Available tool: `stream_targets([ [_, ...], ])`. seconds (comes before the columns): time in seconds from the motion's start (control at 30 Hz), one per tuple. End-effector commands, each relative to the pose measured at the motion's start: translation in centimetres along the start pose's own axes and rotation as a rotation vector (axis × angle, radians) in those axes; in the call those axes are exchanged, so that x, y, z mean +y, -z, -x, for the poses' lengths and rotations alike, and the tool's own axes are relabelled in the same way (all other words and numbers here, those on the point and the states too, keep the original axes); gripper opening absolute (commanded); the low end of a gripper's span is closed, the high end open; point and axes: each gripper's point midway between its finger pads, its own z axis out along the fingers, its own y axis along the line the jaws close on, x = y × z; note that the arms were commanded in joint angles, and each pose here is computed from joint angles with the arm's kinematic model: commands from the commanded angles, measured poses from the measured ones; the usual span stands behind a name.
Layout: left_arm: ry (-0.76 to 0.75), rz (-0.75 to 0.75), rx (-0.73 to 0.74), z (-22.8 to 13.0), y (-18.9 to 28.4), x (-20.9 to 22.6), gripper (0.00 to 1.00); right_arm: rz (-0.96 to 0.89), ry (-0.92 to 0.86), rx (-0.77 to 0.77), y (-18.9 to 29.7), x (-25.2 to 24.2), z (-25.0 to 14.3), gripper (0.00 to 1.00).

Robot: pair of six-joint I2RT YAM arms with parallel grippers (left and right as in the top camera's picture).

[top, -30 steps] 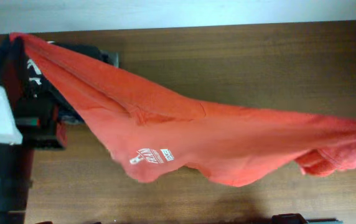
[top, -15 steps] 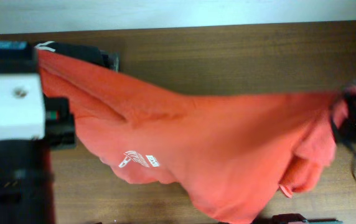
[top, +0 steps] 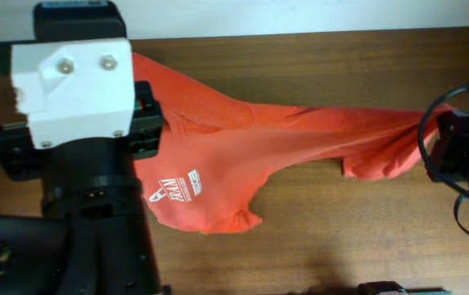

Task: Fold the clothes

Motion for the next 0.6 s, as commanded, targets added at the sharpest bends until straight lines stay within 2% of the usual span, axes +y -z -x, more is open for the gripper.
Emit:
stream_targets([
  [0.0, -0.155, -0.083, -0.088, 1.3, 0.1, 0.1, 0.0, 0.0, 0.006, -0.038, 1.1, -0.1, 0.5, 0.04],
  [0.2, -0.313, -0.233, -0.299, 4.1, 1.3, -1.0, 0.0, 0.0, 0.006, -0.037, 1.4, -0.1, 0.3, 0.04],
  [0.33, -0.345, -0.325, -0.432, 5.8, 2.5, -2.6, 0.0, 0.0, 0.006, -0.032, 1.4, -0.1, 0.2, 0.04],
  [0.4, -0.334, -0.339, -0.434, 5.7, 2.6, -3.2, 0.0, 0.0, 0.006, -0.029, 1.4, -0.1, 0.1, 0.04],
  [0.5, -0.392, -0.473, -0.471, 4.7, 3.6, -6.5, 0.0, 0.0, 0.006, -0.021, 1.4, -0.1, -0.1, 0.04],
  [0.57, -0.435, -0.505, -0.461, 4.0, 3.5, -8.0, 0.0, 0.0, 0.006, -0.014, 1.4, -0.1, -0.3, 0.04],
])
